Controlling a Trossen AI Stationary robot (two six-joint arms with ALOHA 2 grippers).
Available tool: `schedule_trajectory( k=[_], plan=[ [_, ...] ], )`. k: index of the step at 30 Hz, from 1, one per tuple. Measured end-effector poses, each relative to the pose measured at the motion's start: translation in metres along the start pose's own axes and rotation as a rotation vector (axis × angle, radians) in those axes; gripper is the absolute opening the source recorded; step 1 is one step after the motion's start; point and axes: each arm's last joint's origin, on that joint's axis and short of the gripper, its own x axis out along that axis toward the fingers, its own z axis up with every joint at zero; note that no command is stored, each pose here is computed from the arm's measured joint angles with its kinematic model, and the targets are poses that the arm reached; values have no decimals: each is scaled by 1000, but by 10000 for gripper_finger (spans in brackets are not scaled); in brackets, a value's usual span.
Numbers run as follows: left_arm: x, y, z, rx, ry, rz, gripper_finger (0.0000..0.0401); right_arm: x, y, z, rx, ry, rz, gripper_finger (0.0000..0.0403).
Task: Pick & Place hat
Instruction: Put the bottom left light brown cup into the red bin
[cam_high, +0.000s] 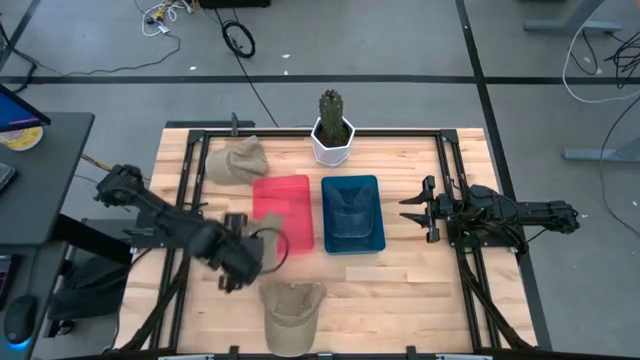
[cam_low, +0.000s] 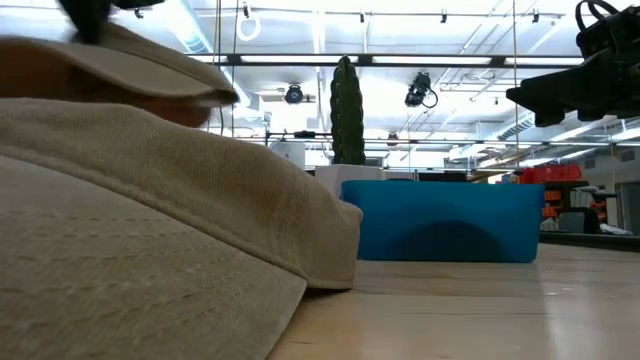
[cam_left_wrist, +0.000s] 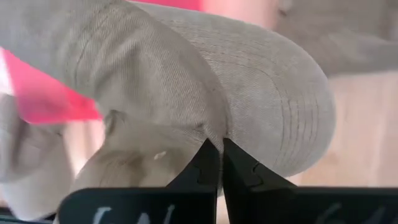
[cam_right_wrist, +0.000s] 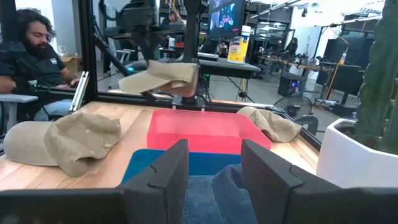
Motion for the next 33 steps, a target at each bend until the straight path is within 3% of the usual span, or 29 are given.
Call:
schedule_trajectory(
  k=[10,17,33],
  plan=[
    [14,56,37,-8,-120,15,4,0,0,0,0,0,0,153],
    [32,82,53,-42,-112,48,4,0,0,0,0,-2,0,153],
    [103,70,76,-18,107,63,4,0,0,0,0,-1,0,153]
  ],
)
